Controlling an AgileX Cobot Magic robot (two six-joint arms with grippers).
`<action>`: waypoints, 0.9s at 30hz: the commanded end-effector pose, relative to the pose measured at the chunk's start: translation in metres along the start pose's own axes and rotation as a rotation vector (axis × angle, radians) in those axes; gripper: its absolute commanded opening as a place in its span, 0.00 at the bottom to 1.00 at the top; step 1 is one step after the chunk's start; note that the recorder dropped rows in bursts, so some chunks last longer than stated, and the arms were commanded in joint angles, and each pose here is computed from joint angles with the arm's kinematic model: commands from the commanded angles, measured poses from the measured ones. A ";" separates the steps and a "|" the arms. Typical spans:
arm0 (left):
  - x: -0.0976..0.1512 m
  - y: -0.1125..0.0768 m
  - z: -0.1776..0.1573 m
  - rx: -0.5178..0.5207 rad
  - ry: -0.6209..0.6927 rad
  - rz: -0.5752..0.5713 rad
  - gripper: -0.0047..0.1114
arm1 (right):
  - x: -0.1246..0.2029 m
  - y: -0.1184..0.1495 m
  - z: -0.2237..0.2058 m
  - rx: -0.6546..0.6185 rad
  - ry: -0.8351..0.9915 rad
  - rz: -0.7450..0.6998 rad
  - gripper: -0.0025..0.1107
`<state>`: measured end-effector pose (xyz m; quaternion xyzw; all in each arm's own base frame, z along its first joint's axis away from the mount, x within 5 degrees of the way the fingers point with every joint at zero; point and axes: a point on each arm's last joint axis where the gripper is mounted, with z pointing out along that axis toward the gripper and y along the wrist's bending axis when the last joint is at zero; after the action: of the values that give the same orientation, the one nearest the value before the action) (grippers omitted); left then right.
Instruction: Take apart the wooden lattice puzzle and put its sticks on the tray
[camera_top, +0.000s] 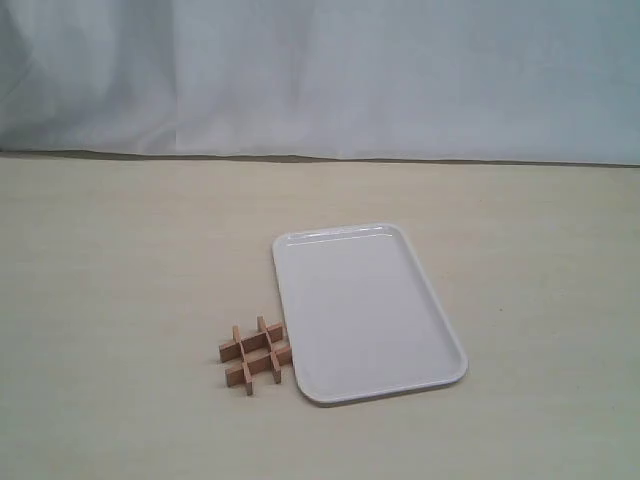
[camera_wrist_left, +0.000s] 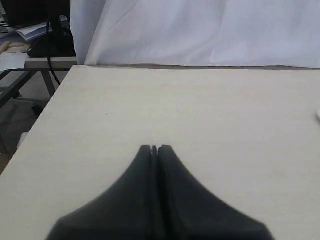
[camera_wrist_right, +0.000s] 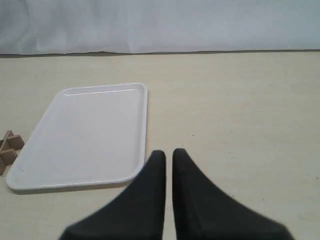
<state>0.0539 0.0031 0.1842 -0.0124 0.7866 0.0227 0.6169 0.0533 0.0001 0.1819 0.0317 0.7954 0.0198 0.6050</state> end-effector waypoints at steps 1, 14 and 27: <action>-0.001 0.000 0.000 0.002 -0.019 -0.005 0.04 | 0.001 0.000 0.000 -0.003 -0.001 0.000 0.06; -0.001 0.000 0.000 0.002 -0.019 -0.005 0.04 | 0.001 0.000 0.000 -0.003 -0.001 0.000 0.06; -0.001 0.000 0.000 0.002 -0.019 -0.005 0.04 | -0.003 -0.001 0.000 0.011 -0.048 -0.059 0.06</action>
<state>0.0539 0.0031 0.1842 -0.0124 0.7866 0.0227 0.6169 0.0535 -0.0003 0.1824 0.0258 0.7940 0.0125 0.6072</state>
